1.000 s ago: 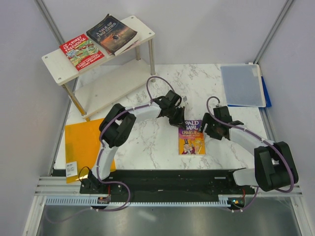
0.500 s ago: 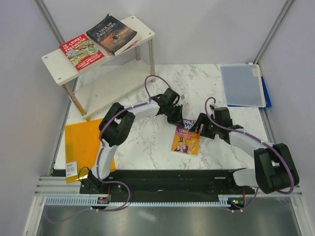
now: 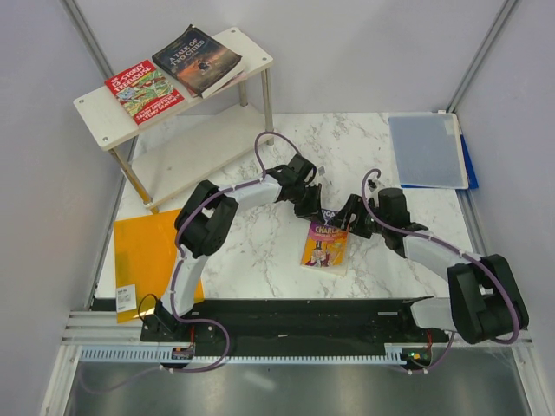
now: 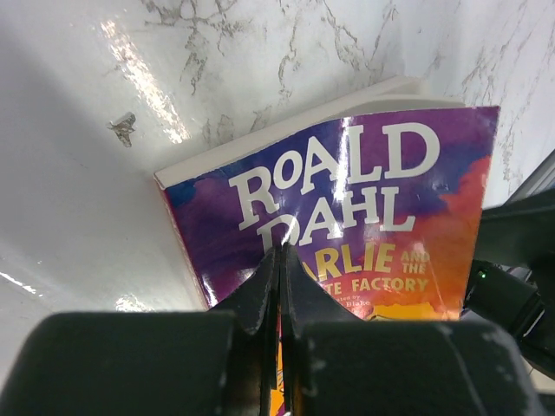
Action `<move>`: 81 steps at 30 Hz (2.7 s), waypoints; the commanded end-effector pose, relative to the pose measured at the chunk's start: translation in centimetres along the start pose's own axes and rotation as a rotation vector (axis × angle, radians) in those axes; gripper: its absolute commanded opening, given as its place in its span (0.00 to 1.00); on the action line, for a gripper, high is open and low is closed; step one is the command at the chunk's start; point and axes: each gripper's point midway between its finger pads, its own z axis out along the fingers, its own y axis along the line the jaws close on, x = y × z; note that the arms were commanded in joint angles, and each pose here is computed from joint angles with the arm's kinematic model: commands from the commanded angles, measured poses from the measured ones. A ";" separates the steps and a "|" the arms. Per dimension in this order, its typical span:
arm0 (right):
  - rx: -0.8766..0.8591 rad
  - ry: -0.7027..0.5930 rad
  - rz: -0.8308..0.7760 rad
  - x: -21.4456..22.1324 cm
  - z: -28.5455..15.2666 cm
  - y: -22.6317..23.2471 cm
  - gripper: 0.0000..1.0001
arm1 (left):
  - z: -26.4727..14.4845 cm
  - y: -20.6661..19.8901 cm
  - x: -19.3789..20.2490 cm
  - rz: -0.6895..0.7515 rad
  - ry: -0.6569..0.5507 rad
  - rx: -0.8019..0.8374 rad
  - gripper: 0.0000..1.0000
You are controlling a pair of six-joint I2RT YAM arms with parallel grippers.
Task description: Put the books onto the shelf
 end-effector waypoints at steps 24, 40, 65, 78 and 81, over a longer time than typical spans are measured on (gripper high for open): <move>-0.001 0.050 -0.110 -0.4 4.7 -1.9 0.01 | -6.7 9.5 6.1 0.049 -0.096 -0.446 0.74; -0.367 -0.004 -0.114 -5.5 5.4 5.5 0.00 | -5.5 4.3 8.7 0.008 -0.419 0.213 1.00; -0.554 -0.022 -0.097 -7.5 3.4 10.2 0.00 | -6.3 1.4 7.3 0.041 -0.520 0.563 0.02; -0.556 -0.020 -0.107 -7.7 2.9 10.6 0.00 | -7.0 2.6 7.0 0.068 -0.546 0.436 0.56; -0.560 -0.022 -0.116 -7.9 2.5 11.1 0.00 | -7.3 2.5 6.7 0.076 -0.569 0.430 0.58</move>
